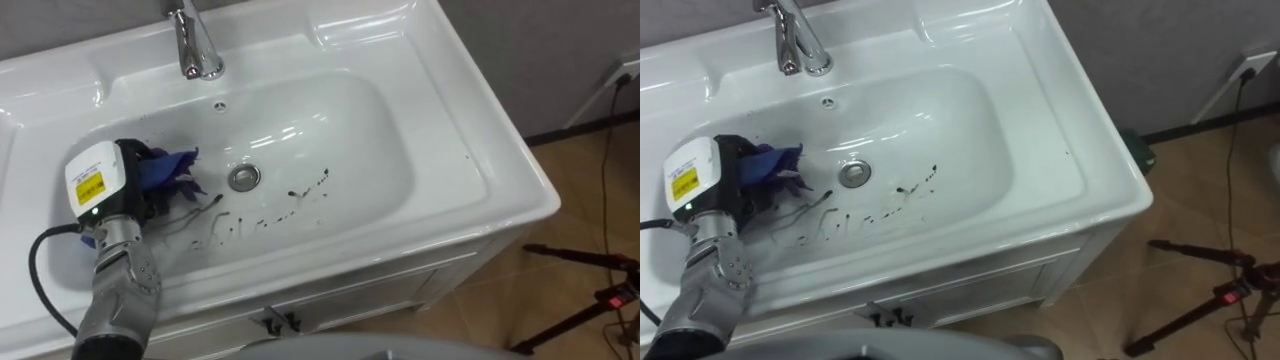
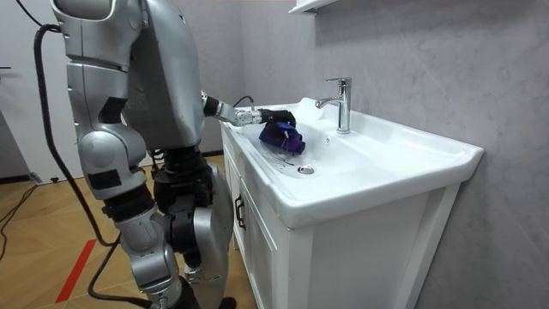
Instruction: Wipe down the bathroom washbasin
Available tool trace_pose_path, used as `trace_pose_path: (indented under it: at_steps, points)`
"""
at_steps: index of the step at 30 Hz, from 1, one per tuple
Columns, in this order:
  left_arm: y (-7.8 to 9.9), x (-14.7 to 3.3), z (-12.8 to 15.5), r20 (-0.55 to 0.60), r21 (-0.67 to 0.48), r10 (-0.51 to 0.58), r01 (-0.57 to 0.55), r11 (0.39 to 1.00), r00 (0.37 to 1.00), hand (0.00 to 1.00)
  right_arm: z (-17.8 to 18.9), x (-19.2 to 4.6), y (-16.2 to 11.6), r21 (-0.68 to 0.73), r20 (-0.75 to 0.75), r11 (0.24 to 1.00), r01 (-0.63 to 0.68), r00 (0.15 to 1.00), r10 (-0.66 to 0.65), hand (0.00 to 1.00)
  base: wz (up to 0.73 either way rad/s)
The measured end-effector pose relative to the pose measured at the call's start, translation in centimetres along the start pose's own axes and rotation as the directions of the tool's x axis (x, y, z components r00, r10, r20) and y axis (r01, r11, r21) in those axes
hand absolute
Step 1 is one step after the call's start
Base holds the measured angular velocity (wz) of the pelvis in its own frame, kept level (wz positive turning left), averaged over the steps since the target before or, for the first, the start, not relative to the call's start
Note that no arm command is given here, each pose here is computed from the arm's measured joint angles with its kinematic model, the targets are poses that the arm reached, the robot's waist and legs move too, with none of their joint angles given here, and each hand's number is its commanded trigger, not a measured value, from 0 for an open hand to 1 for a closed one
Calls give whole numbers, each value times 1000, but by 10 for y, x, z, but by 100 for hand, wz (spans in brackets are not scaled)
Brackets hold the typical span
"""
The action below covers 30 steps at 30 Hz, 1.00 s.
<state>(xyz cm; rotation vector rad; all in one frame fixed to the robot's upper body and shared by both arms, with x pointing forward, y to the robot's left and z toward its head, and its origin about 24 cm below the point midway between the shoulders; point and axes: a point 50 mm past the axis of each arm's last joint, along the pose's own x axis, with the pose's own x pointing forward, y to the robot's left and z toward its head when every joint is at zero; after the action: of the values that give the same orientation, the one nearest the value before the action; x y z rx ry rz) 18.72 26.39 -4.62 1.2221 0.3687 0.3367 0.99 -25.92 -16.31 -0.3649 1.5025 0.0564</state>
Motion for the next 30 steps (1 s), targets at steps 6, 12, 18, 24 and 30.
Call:
trace_pose_path:
  at_steps: [6, 12, 18, 24, 30]
  points:
    - [-9, -4, -5, -31, 16, -63, 63, 998, 998, 100, 5, 0, -4, -5, 12, 1000, 10, 1000, -10, 0, -2]
    - [-17, -8, -11, -68, 27, -145, 147, 989, 987, 100, 7, -1, -8, -27, 25, 999, 25, 999, -24, 0, -1]
    - [-27, -9, -16, -98, 35, -209, 213, 976, 973, 100, 8, -1, -9, -34, 24, 999, 20, 1000, -19, 0, 0]
    - [-30, -6, -16, -109, 37, -207, 212, 977, 972, 100, 3, -1, -8, -30, 1, 999, 16, 1000, -16, 0, 0]
    - [-29, -3, -16, -116, 36, -196, 201, 979, 974, 100, 0, -1, -7, -29, -11, 999, 16, 1000, -16, 0, 1]
